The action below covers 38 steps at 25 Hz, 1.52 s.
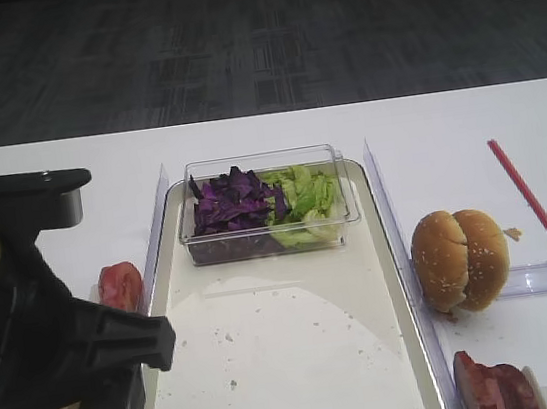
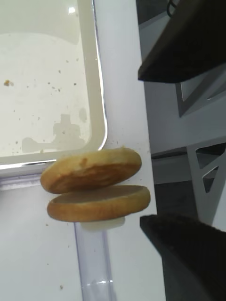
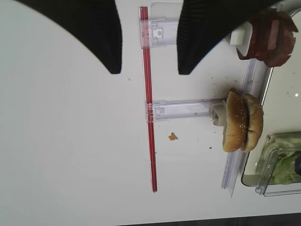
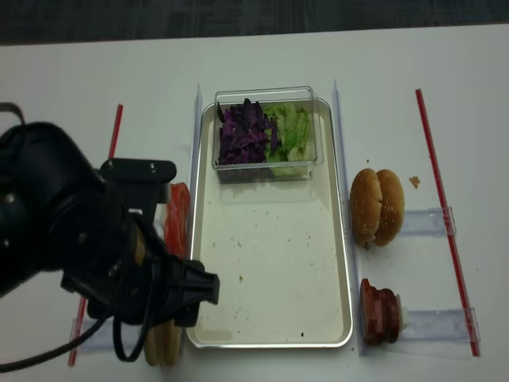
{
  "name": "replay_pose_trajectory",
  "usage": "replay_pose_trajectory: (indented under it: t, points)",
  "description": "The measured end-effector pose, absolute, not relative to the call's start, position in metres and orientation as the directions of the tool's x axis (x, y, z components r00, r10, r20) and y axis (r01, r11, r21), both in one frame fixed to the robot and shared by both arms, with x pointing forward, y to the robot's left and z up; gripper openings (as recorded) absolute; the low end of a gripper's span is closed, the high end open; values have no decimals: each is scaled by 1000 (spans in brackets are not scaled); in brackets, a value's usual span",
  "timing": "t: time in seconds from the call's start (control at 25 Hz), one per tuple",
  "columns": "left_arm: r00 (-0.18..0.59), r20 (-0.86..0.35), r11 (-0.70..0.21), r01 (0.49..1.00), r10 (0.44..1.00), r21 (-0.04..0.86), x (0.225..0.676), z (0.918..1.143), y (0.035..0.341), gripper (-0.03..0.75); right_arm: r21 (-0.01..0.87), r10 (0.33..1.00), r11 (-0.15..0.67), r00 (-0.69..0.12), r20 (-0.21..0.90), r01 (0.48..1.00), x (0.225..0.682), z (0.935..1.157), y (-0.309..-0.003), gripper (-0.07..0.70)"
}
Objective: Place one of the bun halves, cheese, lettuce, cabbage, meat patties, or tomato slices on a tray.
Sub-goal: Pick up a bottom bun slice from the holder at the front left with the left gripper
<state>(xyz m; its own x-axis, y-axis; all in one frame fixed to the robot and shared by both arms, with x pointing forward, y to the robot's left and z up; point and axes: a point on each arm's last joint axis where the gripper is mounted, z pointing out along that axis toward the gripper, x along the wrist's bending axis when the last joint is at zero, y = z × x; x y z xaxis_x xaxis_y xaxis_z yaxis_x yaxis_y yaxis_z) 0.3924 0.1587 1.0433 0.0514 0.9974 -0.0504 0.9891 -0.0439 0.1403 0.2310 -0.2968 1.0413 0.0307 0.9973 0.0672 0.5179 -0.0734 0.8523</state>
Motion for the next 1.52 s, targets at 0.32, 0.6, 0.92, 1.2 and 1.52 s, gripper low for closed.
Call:
replay_pose_trajectory:
  t: [0.32, 0.6, 0.92, 1.2, 1.52]
  points:
    - [52, -28, -48, 991, 998, 124, 404, 1033, 143, 526, 852, 997, -77, 33, 71, 518, 231, 1041, -297, 319]
    - [-57, -34, 60, 990, 998, 126, 405, 1032, 143, 524, 852, 997, -77, 33, 71, 518, 231, 1041, -297, 319]
    - [-108, -31, 111, 984, 994, 139, 406, 1033, 144, 512, 852, 997, -77, 33, 71, 518, 231, 1041, -297, 319]
    - [-123, -5, 123, 985, 992, 122, 409, 1026, 141, 503, 852, 997, -77, 33, 71, 518, 231, 1041, -297, 319]
    - [-131, -4, 130, 984, 991, 118, 415, 1016, 135, 503, 852, 997, -77, 33, 71, 518, 231, 1041, -297, 319]
